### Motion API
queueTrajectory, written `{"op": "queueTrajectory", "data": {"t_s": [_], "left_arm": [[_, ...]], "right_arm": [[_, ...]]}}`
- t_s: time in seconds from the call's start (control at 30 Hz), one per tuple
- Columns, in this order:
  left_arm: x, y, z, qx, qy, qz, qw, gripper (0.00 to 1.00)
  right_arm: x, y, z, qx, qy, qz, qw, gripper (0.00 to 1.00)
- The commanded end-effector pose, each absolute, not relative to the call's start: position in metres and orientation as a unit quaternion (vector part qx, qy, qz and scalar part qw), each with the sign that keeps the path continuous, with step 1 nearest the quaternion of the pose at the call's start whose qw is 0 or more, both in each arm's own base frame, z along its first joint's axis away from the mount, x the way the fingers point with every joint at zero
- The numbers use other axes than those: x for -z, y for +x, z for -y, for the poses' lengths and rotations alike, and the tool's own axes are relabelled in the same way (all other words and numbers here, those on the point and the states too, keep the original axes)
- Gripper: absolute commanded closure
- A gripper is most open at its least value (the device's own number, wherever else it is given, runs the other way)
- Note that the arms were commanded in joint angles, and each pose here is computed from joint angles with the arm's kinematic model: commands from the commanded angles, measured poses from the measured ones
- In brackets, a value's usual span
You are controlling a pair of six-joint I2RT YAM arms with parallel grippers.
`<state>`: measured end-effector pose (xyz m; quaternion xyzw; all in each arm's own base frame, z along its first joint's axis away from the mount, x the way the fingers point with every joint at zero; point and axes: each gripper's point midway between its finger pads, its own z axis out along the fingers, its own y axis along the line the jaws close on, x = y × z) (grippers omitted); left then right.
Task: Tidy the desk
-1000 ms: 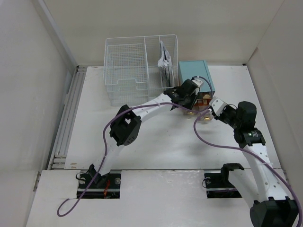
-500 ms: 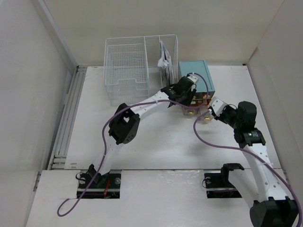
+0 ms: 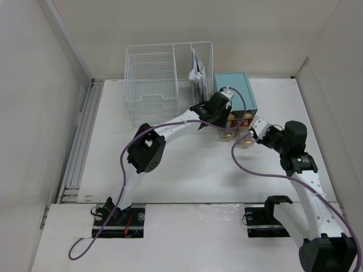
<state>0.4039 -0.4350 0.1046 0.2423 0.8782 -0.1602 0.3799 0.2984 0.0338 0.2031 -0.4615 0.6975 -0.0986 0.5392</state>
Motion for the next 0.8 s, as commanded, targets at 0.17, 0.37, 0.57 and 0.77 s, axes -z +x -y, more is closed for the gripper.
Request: {"op": "queueTrajectory", "data": {"t_s": [0.17, 0.37, 0.57, 0.77], "left_arm": [[-0.215, 0.346, 0.416, 0.234, 0.203, -0.832, 0.461, 0.58], [-0.231, 0.285, 0.369, 0.256, 0.175, -0.824, 0.474, 0.58], [-0.202, 0.241, 0.322, 0.267, 0.133, -0.837, 0.458, 0.58], [-0.197, 0.205, 0.302, 0.312, 0.108, -0.83, 0.45, 0.58]], "right_arm": [[-0.189, 0.308, -0.067, 0.009, -0.538, -0.662, 0.521, 1.0], [-0.185, 0.33, -0.084, -0.023, -0.605, -0.612, 0.508, 1.0], [-0.193, 0.359, -0.096, -0.049, -0.645, -0.575, 0.501, 1.0], [-0.177, 0.364, -0.123, -0.089, -0.698, -0.534, 0.469, 1.0]]}}
